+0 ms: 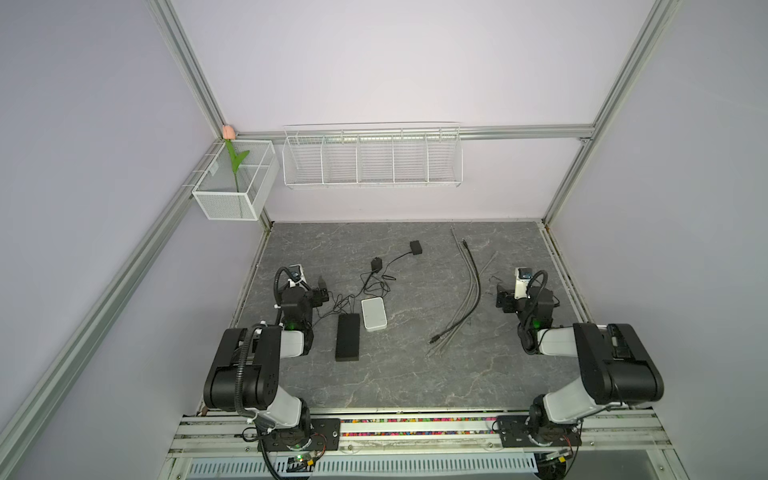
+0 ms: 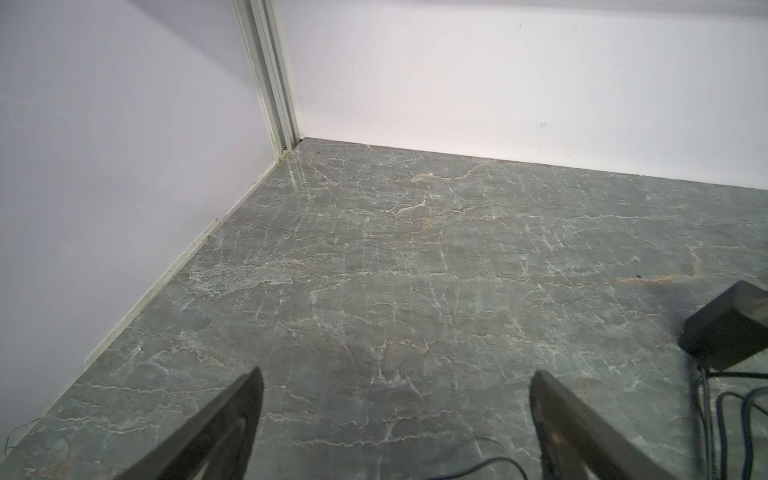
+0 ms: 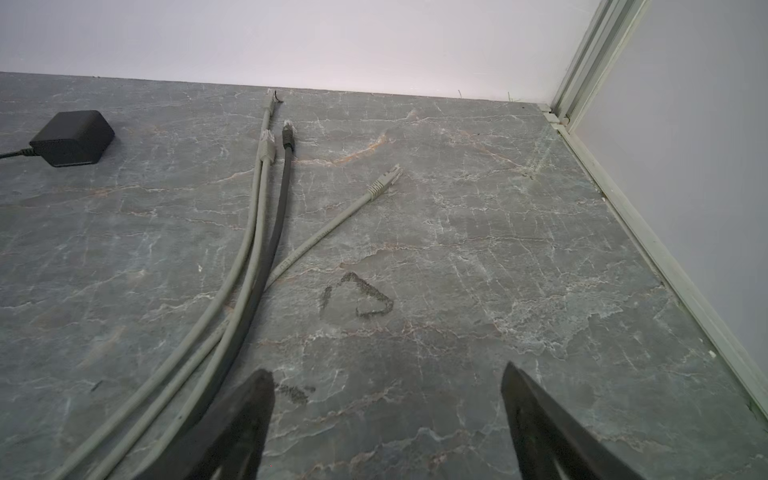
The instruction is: Insert the plug into the switch port
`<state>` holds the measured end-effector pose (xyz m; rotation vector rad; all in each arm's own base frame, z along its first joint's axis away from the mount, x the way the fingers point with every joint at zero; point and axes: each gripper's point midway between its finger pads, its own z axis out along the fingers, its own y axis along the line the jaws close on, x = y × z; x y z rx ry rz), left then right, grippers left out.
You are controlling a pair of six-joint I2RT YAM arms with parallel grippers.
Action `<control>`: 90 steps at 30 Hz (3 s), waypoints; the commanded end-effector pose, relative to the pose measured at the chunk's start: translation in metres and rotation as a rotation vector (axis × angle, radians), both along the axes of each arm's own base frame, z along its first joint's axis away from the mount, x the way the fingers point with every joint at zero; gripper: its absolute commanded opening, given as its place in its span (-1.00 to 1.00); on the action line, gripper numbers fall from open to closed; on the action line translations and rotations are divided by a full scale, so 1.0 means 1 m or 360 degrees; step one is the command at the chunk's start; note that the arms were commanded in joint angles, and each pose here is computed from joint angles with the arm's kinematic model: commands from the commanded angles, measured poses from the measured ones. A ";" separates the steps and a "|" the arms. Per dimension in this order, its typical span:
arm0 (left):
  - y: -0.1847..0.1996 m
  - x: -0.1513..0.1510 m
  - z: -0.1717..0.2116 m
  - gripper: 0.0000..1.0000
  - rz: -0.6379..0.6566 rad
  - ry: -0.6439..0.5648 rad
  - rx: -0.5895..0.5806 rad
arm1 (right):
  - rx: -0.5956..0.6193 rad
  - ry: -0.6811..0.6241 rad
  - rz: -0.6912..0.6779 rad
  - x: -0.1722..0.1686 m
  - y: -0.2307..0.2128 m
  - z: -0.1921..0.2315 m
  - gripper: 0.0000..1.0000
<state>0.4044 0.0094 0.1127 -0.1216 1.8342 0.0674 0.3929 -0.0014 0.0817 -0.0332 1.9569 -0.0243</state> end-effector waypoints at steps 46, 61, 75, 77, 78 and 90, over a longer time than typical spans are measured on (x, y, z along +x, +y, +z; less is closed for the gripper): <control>0.004 -0.011 0.118 0.98 0.0305 -0.0079 0.0087 | 0.0024 -0.0196 0.0433 -0.020 0.059 0.182 0.78; -0.050 -0.116 0.050 0.99 0.0071 0.0743 -0.0611 | 0.0705 0.0584 0.0762 -0.151 0.160 0.142 0.78; -0.058 -0.094 -0.026 0.48 0.0227 0.1135 -0.0658 | 0.0155 0.0830 0.0906 -0.164 0.203 0.091 0.88; -0.062 -0.092 -0.032 0.46 0.0205 0.1171 -0.0667 | 0.0201 0.0822 0.0965 -0.168 0.211 0.090 0.88; -0.063 -0.092 -0.033 0.46 0.0199 0.1180 -0.0672 | 0.0224 0.0813 0.1001 -0.170 0.215 0.091 0.87; -0.048 -0.080 -0.056 0.29 0.0283 0.1217 -0.0616 | 0.0289 0.0763 0.1123 -0.182 0.226 0.093 0.85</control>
